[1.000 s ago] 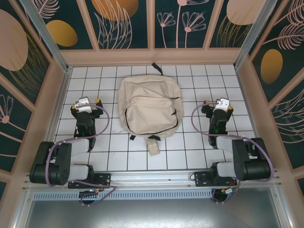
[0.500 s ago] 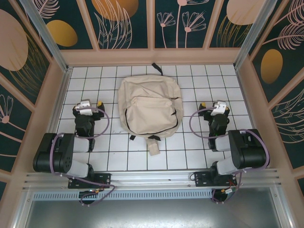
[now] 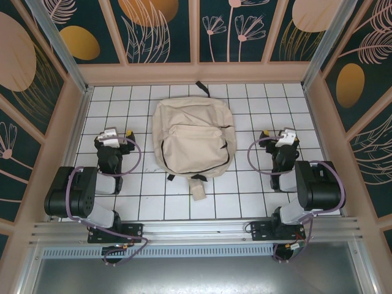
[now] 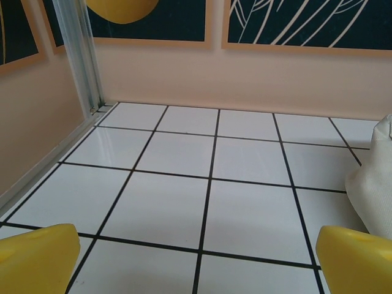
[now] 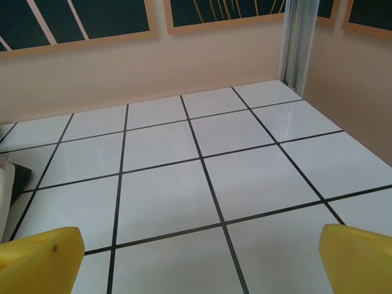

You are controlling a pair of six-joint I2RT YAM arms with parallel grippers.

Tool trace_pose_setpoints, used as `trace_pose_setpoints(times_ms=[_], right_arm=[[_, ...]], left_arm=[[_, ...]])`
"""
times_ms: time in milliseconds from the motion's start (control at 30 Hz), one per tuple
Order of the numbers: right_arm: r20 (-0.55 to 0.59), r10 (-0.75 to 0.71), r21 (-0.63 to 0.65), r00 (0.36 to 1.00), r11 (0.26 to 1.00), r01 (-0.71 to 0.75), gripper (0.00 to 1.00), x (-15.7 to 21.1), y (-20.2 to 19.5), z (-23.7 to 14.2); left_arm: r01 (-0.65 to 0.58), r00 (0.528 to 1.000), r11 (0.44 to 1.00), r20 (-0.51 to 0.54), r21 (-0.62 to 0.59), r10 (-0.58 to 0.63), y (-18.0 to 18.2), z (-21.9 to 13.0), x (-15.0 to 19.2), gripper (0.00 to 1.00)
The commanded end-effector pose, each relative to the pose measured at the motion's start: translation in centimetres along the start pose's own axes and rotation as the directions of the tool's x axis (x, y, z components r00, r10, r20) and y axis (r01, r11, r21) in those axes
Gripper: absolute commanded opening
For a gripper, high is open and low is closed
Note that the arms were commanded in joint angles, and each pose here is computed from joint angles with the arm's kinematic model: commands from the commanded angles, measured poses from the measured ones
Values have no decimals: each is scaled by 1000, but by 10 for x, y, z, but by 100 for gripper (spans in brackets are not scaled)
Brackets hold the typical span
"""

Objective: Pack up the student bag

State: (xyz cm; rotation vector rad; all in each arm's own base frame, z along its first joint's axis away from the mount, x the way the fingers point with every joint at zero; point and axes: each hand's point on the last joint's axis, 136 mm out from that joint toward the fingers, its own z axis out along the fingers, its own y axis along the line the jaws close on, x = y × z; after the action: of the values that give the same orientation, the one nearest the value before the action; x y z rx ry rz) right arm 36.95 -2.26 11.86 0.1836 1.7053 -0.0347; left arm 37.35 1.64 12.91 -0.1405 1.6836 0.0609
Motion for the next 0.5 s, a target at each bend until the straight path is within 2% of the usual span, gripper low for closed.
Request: trace_pose_setpoints(times_ms=[0,467], right_arm=[[11,25,-25,1000,999,-24,99,-4,4,3],[10,25,-25,1000,999,-24,99,-4,4,3]], left_arm=[[21,999,1000,31,-16,-20,4,2,-8,99],[17,1000,1000,22,-7,-16,2,4,-7,99]])
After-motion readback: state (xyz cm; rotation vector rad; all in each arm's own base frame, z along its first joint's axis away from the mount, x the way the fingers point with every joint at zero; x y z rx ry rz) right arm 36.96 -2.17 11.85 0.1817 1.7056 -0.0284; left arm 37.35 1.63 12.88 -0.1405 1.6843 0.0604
